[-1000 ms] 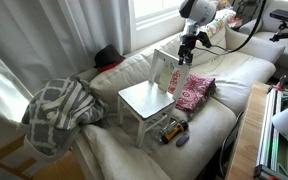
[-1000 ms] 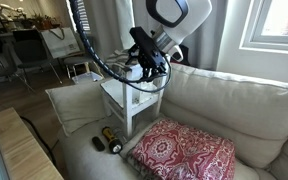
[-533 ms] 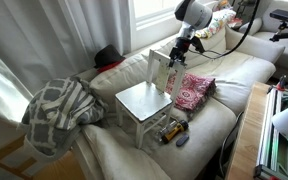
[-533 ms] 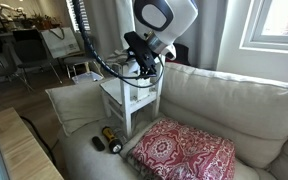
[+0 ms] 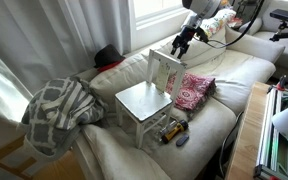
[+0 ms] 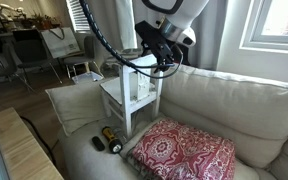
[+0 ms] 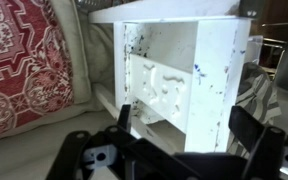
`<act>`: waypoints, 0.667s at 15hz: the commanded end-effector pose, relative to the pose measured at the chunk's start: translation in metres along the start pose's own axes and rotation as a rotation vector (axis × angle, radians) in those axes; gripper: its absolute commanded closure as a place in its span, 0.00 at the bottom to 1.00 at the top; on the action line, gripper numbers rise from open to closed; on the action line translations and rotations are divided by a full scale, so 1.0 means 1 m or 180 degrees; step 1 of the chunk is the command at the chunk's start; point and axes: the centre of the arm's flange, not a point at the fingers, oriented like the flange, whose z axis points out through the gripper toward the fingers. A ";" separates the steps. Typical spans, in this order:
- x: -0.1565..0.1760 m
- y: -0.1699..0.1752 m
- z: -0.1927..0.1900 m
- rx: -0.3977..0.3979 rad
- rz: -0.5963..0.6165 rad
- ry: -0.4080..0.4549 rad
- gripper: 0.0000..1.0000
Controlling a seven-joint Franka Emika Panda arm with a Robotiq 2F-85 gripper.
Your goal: Pick the chair and position it upright
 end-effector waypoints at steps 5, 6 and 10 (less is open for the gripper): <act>-0.030 0.019 -0.128 -0.0233 -0.0424 0.0809 0.00; -0.037 0.018 -0.143 -0.0261 -0.0522 0.0867 0.00; -0.069 0.014 -0.185 -0.0336 -0.0828 0.0897 0.00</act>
